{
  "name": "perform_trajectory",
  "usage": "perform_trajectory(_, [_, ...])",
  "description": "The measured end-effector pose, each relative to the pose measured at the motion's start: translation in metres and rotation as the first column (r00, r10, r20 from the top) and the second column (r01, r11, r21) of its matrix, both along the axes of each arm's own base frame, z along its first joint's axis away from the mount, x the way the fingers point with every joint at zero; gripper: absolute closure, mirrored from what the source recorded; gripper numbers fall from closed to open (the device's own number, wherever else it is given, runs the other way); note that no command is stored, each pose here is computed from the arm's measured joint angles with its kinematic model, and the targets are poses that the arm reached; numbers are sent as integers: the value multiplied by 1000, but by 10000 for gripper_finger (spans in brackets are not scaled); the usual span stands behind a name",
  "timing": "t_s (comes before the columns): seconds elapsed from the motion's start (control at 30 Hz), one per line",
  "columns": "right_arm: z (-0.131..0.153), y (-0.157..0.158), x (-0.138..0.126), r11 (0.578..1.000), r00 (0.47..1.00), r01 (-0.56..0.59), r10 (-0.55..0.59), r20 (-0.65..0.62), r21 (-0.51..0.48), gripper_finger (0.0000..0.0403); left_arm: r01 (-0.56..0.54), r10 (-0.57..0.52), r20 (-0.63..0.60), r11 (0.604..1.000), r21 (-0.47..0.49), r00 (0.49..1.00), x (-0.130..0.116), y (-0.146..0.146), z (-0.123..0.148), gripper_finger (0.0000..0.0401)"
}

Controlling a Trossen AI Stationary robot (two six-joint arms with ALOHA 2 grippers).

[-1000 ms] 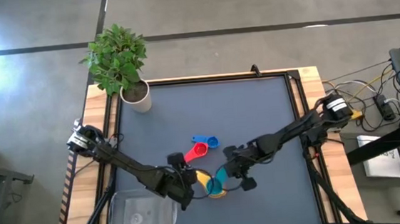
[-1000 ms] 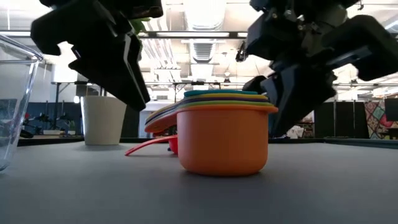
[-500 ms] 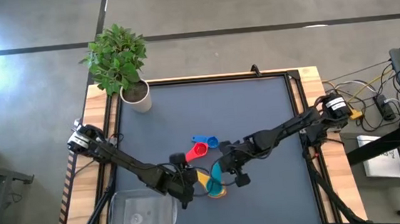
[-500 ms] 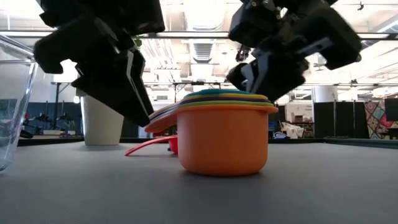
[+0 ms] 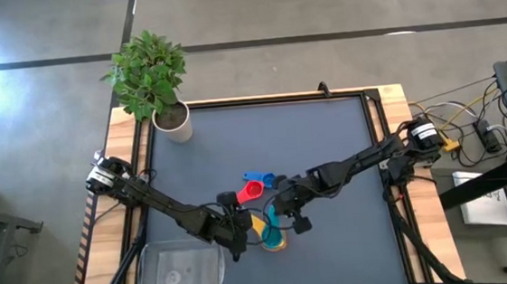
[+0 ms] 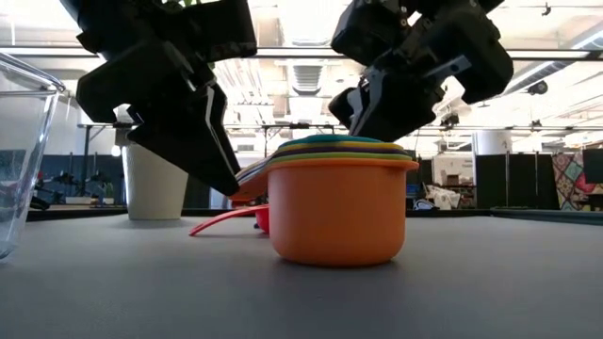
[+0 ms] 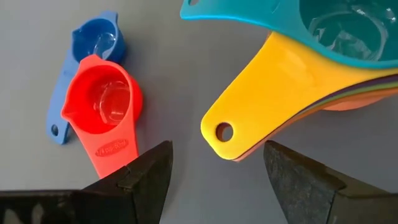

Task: Nest measuring cups in basket
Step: Adjust the measuring cup to align

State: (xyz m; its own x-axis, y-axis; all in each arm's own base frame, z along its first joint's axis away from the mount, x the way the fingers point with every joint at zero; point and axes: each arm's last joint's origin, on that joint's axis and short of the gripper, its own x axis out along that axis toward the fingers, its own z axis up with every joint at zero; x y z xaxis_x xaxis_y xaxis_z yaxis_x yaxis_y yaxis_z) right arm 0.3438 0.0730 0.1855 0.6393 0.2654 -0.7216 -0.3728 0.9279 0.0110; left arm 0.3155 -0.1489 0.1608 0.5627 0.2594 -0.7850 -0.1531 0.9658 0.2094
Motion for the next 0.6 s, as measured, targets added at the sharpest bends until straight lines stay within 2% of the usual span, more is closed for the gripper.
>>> perform_trajectory(0.2, [18, -5, -11, 998, 999, 43, -43, -3, -42, 394, -2, 2, -3, 1000, 2, 1000, 0, 1, -1, 166])
perform_trajectory(0.33, [29, -8, -27, 998, 999, 52, -51, 16, -36, 394, -9, 9, -1, 1000, -2, 1000, 0, 1, -1, 166])
perform_trajectory(0.5, [21, -11, -41, 996, 996, 88, -88, 16, 7, 394, -20, 20, 2, 1000, -11, 1000, 0, 1, -1, 166])
perform_trajectory(0.6, [5, -11, -41, 993, 993, 113, -114, 13, 33, 394, -21, 21, 2, 1000, -10, 1000, 0, 2, -1, 166])
